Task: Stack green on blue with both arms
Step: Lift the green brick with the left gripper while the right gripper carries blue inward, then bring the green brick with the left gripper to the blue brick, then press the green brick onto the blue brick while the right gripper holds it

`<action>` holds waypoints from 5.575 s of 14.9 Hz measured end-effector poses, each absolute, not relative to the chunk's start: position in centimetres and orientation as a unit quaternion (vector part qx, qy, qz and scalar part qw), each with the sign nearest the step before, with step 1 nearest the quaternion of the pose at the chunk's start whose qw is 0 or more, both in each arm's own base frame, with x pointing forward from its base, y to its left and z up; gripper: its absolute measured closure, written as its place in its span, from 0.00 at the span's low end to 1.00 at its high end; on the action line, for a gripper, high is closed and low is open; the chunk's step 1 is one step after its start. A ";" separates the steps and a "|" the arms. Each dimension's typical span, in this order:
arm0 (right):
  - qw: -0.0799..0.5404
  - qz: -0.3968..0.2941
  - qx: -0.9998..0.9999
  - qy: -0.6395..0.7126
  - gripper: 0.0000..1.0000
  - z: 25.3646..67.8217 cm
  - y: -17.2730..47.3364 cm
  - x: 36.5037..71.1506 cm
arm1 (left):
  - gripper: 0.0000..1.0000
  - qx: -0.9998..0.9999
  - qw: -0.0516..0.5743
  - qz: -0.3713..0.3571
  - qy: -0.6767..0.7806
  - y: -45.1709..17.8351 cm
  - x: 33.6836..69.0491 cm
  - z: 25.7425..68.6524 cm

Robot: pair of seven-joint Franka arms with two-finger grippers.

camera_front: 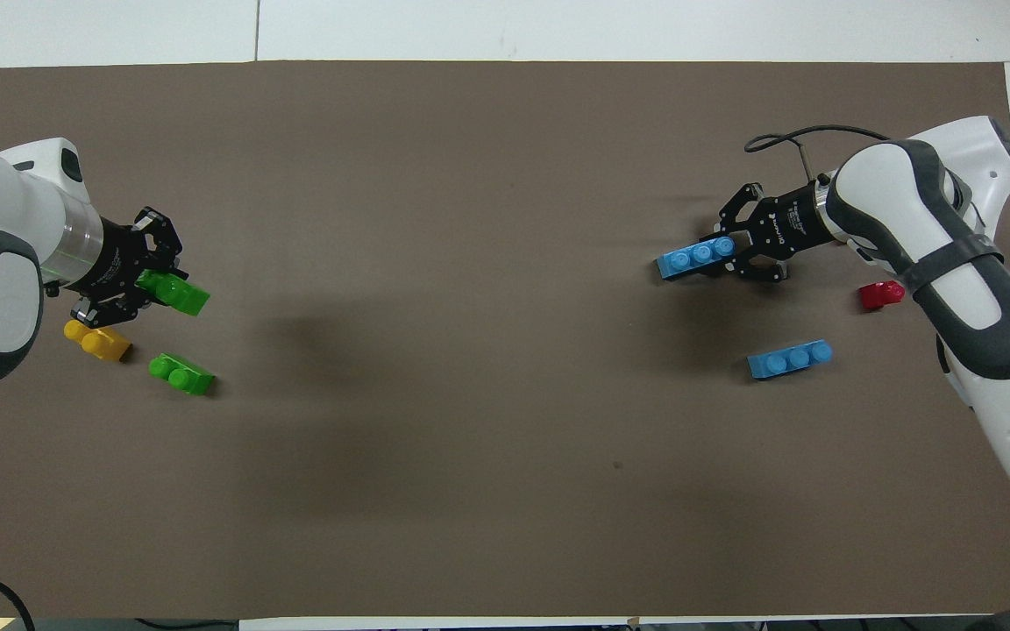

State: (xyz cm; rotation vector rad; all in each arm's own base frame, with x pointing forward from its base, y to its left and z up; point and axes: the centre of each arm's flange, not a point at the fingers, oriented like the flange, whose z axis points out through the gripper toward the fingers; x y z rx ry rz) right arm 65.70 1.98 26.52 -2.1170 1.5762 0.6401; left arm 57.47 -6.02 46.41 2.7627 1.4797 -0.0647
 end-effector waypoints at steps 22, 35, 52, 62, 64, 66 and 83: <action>0.223 0.224 -0.628 0.711 0.65 28.8 31.3 58.8 | 0.66 0.741 0.036 -0.010 0.671 -13.4 55.4 51.4; 0.217 0.216 -0.652 0.694 0.65 26.4 30.7 56.8 | 0.66 0.708 0.038 0.022 0.705 -30.4 52.2 43.3; 0.225 0.198 -0.654 0.694 0.65 26.6 31.3 56.1 | 0.66 0.693 0.052 0.039 0.718 -38.1 50.5 35.7; 0.226 0.200 -0.651 0.697 0.65 26.5 31.3 56.1 | 0.66 0.706 0.056 0.057 0.704 -38.4 50.7 34.9; 0.227 0.199 -0.653 0.695 0.65 26.5 31.3 56.1 | 0.66 0.712 0.054 0.058 0.697 -38.5 50.8 34.1; 0.227 0.199 -0.654 0.693 0.65 26.5 31.3 56.1 | 0.66 0.714 0.054 0.058 0.696 -38.5 50.8 34.0; 0.229 0.203 -0.648 0.697 0.65 26.3 31.1 56.0 | 0.00 0.721 0.036 0.063 0.689 -37.8 50.8 35.8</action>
